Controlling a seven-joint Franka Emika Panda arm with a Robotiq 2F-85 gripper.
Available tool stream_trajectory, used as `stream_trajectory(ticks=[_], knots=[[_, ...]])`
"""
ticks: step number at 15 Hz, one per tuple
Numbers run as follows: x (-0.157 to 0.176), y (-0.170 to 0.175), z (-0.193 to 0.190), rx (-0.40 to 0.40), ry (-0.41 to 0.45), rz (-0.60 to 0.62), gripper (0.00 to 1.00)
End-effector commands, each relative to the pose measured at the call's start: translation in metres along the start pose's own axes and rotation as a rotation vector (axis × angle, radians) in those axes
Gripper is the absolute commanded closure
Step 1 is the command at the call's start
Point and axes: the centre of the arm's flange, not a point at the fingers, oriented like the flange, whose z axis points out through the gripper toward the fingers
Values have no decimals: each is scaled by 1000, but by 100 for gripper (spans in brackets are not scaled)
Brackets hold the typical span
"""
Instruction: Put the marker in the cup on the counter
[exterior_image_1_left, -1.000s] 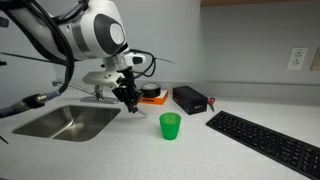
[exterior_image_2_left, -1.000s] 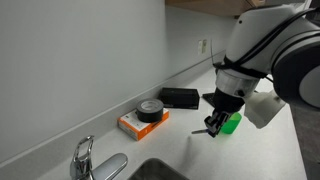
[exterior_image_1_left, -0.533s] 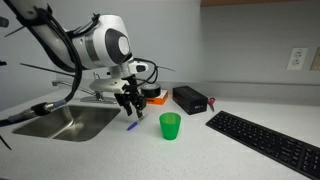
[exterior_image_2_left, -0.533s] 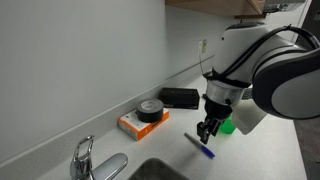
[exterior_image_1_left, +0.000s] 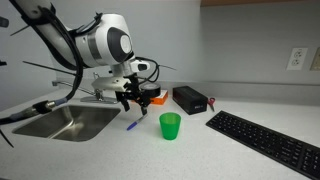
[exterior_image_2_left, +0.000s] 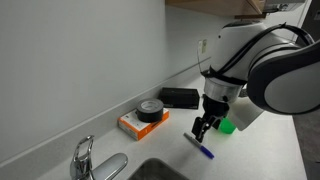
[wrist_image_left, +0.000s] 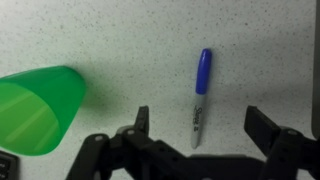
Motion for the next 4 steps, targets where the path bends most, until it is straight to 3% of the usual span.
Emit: stream_trajectory(ticks=[1,4], knots=[[1,1,0,-1,-3,2,0],[1,1,-1,-4,-9,4,0]])
